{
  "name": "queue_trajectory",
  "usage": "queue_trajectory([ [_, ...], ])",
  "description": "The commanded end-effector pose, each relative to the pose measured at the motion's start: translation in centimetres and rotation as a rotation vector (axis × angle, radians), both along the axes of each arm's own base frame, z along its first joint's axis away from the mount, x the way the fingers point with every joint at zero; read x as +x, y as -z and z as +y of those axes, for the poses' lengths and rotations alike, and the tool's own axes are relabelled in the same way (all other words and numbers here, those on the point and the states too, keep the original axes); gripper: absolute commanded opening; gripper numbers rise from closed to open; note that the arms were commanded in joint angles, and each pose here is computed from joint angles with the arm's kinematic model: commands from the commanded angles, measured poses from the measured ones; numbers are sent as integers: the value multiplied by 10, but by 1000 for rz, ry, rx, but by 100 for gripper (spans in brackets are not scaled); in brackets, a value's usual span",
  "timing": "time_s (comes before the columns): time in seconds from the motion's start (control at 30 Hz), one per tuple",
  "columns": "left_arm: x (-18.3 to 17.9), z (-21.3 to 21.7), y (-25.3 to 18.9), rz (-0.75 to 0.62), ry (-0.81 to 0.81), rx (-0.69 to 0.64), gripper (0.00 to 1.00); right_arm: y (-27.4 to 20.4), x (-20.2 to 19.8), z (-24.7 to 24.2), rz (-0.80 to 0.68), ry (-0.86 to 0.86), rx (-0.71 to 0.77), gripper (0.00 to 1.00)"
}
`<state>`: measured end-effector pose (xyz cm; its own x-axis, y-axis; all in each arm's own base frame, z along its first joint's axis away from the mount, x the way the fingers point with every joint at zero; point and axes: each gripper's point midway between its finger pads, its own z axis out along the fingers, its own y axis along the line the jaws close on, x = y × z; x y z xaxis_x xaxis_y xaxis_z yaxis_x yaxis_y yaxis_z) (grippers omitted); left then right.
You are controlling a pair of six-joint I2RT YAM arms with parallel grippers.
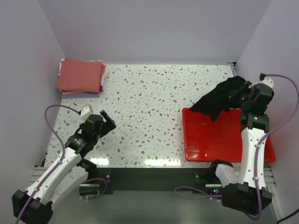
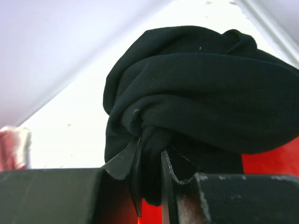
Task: Fold and stack the t-shirts
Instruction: Grab the tshirt from the pile, then move the tshirt to the center of the board
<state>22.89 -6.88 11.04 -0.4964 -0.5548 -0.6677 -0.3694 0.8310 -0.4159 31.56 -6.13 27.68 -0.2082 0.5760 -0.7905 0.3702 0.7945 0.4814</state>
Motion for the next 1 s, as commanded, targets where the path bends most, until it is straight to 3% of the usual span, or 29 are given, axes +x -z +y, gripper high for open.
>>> queue_trajectory([
  [0.0,11,3,-29,-71,-37,0,100,-73,11,46,-201,-247,-10,0],
  [0.17,10,0,-47,-114,-19,-26,100,-122,22,116,-303,-462,-49,0],
  [0.3,5,4,-58,-127,-27,-35,100,-125,27,196,-317,-675,-21,0],
  [0.4,-3,4,-64,-131,-21,-56,100,-112,35,234,-289,-734,-14,0],
  [0.67,-14,-6,-64,-142,61,-94,100,-35,30,336,-120,-794,-34,2],
  [0.97,-18,-27,-32,-74,157,-144,100,72,48,396,136,-677,-65,8],
])
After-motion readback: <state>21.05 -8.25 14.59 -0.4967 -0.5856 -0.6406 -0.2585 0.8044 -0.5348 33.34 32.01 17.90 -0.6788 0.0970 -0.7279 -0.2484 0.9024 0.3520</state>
